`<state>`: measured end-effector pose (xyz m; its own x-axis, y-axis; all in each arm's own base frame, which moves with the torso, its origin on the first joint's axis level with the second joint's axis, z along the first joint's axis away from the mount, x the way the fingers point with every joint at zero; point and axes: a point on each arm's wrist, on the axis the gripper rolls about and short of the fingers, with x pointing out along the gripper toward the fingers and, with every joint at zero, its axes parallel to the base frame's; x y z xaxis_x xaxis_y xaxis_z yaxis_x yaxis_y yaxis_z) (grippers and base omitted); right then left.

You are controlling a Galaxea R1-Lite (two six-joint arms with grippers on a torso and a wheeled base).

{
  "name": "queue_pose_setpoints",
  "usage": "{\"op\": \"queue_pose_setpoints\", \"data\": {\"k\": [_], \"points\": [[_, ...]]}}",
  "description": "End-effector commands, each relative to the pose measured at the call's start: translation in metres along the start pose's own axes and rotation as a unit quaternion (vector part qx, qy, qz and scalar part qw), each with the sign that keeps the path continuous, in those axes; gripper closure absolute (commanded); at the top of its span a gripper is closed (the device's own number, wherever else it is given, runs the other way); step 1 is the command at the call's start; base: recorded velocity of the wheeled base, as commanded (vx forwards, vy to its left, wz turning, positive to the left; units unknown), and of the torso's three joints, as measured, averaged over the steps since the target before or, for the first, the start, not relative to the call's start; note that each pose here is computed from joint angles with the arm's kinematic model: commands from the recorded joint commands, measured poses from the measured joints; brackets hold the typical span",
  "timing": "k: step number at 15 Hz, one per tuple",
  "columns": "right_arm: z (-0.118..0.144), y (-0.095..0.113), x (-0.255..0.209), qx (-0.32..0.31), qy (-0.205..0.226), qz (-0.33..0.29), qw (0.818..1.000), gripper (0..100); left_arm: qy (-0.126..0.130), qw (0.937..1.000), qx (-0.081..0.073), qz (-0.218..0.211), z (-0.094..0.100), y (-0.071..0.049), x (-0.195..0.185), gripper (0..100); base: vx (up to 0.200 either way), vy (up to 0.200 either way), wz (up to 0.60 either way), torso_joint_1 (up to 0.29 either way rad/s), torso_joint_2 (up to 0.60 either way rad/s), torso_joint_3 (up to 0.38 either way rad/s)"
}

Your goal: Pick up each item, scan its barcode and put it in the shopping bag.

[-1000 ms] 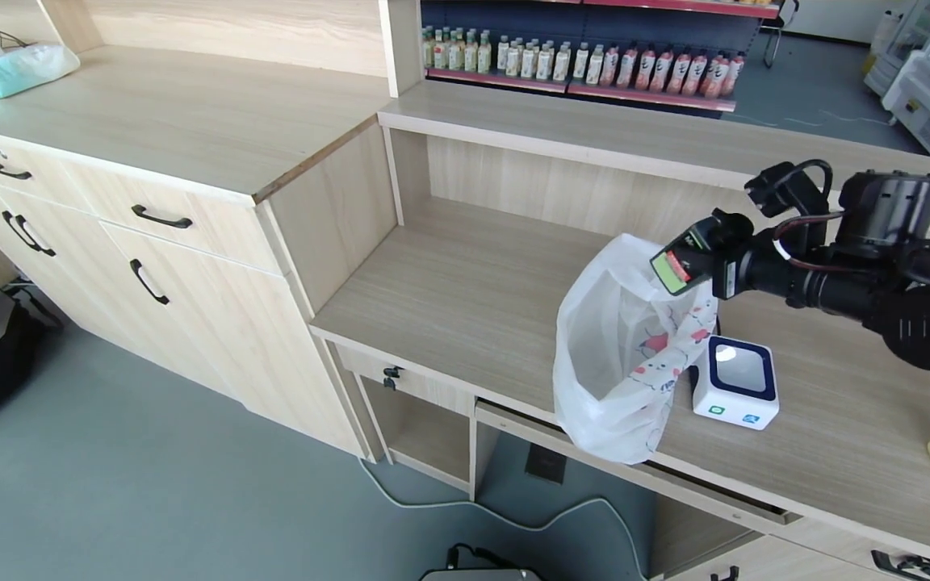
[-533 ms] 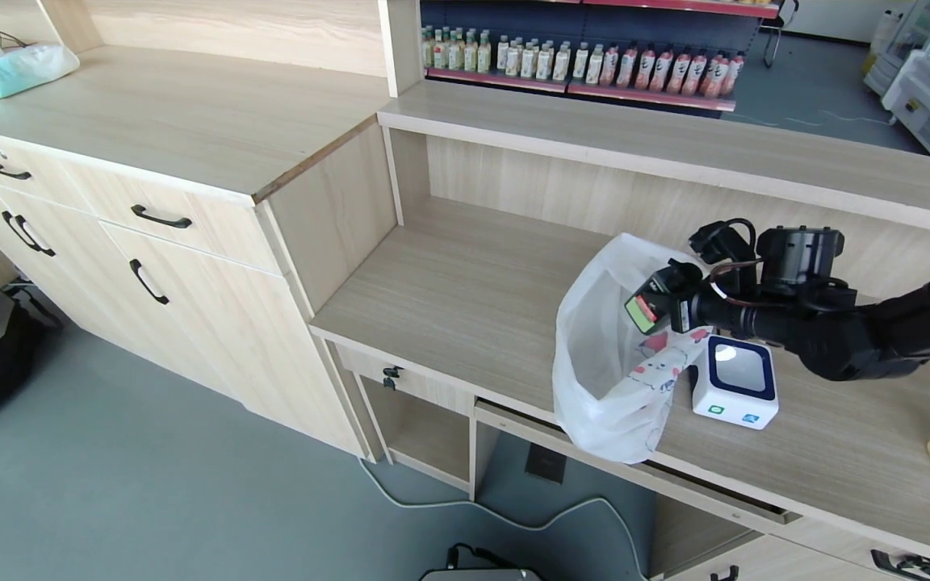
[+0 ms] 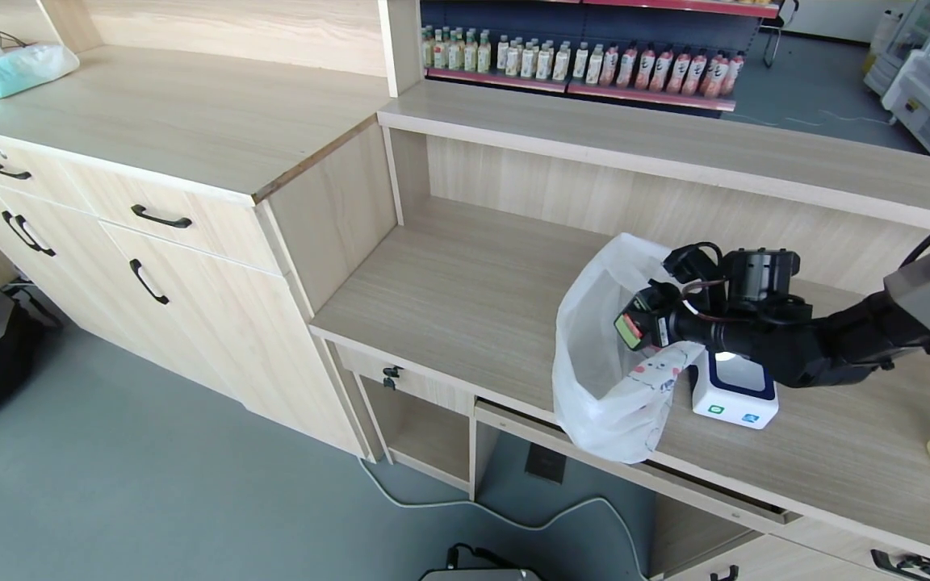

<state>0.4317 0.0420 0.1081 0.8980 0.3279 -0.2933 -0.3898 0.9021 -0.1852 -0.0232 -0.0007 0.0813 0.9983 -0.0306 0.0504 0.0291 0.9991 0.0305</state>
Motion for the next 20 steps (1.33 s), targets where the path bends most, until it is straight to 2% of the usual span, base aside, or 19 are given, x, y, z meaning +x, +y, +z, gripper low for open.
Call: {"op": "queue_pose_setpoints", "data": {"k": [1,9,10,13,15,17,18,20], "points": [[-0.007,0.001,0.004,0.003,0.01,0.002,1.0,100,0.0,1.0,0.0,0.0,0.0,0.0,0.0,0,0.0,0.0,0.0,0.0,0.0,0.0],[-0.018,0.005,0.006,0.008,0.025,0.008,1.0,100,0.0,1.0,0.0,0.0,0.0,0.0,0.0,0,0.0,0.0,0.0,0.0,0.0,0.0],[-0.02,0.005,0.005,0.008,0.029,0.009,1.0,0,-0.001,1.0,0.0,0.0,0.0,0.0,0.0,0,0.0,0.0,0.0,0.0,0.0,0.0],[-0.014,0.004,0.002,0.01,0.02,0.005,1.0,0,0.0,1.0,0.0,0.0,0.0,0.0,0.0,0,0.0,0.0,0.0,0.0,0.0,0.0],[0.014,0.002,-0.016,0.009,-0.012,-0.001,1.0,0,0.0,1.0,0.0,0.0,0.0,0.0,0.0,0,0.0,0.0,0.0,0.0,0.0,0.0],[0.044,0.002,-0.057,-0.002,-0.044,-0.014,0.999,0,0.0,1.0,0.0,0.0,0.0,0.0,0.0,0,0.0,0.0,0.0,0.0,0.0,0.0],[0.063,0.003,-0.102,-0.007,-0.067,-0.027,0.997,0,0.0,1.0,0.0,0.0,0.0,0.0,0.0,0,0.0,0.0,0.0,0.0,0.0,0.0],[0.075,0.004,-0.169,-0.011,-0.085,-0.056,0.995,0,0.0,1.0,0.0,0.0,0.0,0.0,0.0,0,0.0,0.0,0.0,0.0,0.0,0.0]]}}
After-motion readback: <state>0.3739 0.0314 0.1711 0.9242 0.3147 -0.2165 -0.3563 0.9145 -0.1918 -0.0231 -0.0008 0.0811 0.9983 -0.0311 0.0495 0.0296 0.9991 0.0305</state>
